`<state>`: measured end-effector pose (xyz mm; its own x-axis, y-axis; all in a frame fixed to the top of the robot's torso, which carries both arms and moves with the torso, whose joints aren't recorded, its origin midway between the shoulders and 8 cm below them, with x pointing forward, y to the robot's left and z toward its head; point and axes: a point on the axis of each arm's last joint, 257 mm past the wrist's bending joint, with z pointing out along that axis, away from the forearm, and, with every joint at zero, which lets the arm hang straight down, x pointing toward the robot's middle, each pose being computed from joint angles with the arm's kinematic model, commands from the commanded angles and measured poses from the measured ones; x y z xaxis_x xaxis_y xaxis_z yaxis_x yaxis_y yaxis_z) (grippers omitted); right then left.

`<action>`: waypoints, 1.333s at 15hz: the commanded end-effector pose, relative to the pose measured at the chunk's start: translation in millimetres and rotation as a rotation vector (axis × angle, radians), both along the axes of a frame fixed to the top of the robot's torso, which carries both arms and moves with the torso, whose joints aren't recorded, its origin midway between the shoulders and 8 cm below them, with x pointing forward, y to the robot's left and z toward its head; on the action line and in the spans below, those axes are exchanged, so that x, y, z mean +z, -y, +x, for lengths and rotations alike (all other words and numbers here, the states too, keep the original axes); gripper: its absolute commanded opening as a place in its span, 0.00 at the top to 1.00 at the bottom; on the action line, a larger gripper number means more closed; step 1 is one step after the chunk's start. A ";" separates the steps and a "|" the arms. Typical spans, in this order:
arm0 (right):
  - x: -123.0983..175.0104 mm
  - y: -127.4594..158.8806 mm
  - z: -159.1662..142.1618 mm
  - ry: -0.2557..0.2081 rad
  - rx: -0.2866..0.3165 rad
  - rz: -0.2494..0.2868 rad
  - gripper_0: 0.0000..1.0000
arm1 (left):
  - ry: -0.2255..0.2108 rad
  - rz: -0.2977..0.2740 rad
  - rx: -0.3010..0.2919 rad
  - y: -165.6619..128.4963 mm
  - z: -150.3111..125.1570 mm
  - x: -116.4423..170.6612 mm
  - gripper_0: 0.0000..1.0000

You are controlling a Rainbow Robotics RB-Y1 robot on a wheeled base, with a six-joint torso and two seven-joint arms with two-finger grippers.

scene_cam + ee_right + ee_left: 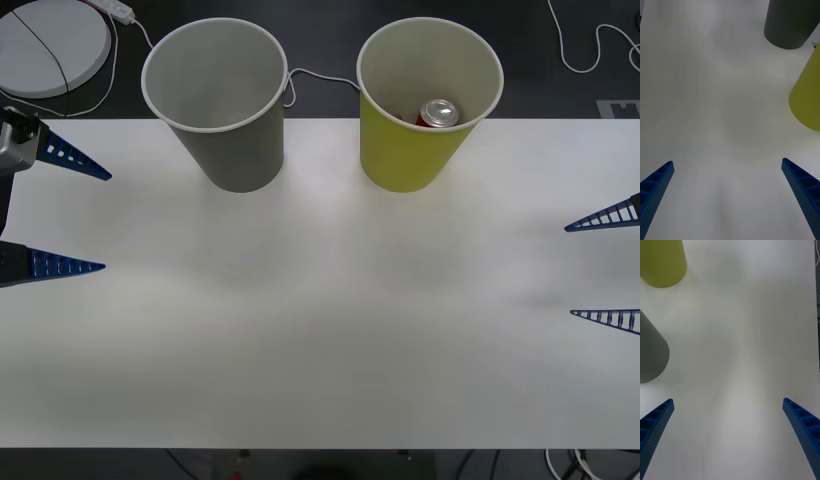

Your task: Put the can into the green bin and the plastic bottle into the gray bin

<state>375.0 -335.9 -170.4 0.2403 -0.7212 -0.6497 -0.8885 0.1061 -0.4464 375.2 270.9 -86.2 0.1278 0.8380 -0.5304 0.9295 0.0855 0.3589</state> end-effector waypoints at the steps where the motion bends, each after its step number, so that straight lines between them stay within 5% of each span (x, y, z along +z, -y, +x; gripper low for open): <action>1: 0.0 0.0 0.0 0.000 0.000 0.000 0.00 | -0.015 0.027 -0.058 -12.9 -17.9 -26.5 0.00; 6: 0.0 0.0 0.0 0.000 0.000 0.000 0.00 | -0.014 0.017 -0.108 -15.3 -31.6 -53.2 0.00; 12: 0.0 0.0 0.0 0.000 0.000 0.000 0.00 | 0.022 -0.070 -0.055 2.0 -14.7 -60.9 0.00; 20: 0.0 0.0 0.0 0.000 0.000 0.000 0.00 | 0.019 -0.078 -0.029 6.6 -8.3 -67.8 0.00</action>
<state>375.0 -335.9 -170.4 0.2403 -0.7212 -0.6497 -0.8885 0.1061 -0.4464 367.5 264.5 -153.2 0.1651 0.7914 -0.5886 0.9237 0.0852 0.3736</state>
